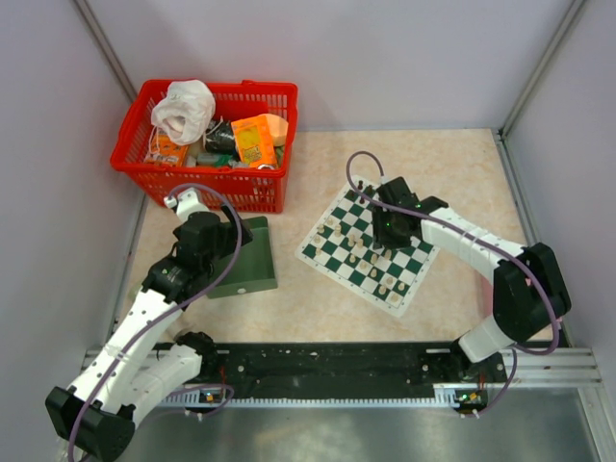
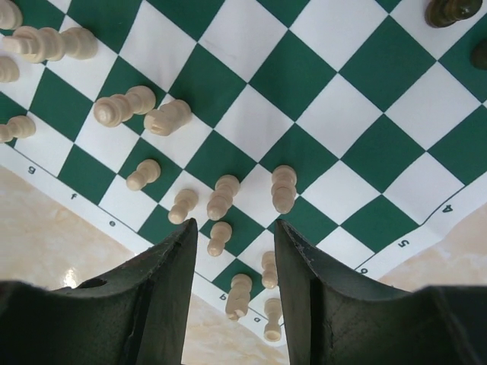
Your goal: Set up the chess pieces on the board
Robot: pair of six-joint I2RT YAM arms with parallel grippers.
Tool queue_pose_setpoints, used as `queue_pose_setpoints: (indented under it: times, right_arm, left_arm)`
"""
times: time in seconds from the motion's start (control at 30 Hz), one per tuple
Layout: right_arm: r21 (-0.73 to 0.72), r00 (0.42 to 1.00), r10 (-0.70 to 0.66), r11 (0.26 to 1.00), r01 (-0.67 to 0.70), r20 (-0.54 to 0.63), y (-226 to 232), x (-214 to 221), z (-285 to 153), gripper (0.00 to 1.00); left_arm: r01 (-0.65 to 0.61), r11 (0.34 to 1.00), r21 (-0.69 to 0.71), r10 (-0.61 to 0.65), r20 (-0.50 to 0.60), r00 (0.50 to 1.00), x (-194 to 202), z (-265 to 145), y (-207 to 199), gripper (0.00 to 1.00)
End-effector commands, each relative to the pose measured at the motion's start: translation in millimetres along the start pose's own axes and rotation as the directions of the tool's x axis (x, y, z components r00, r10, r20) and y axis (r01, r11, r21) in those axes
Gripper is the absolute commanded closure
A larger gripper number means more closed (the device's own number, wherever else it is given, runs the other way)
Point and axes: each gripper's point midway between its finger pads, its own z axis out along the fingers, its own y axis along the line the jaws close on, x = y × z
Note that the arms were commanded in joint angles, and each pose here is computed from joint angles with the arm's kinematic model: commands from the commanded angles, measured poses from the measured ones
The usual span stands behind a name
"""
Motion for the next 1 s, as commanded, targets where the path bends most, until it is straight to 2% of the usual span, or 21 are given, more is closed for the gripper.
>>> queue_pose_setpoints:
  times: [0.0, 0.97]
  right_arm:
    - [-0.076, 0.999, 0.003, 0.997, 0.001, 0.052, 22.4, -19.8, -11.6, 0.55]
    - [-0.044, 0.995, -0.088, 0.995, 0.085, -0.056, 31.0, 2.4, 22.5, 0.61]
  left_arm:
    - [0.021, 1.0, 0.011, -0.021, 0.024, 0.999, -6.3, 1.4, -3.6, 0.01]
    - [0.021, 1.0, -0.011, -0.021, 0.026, 0.999, -4.2, 0.7, 3.6, 0.01]
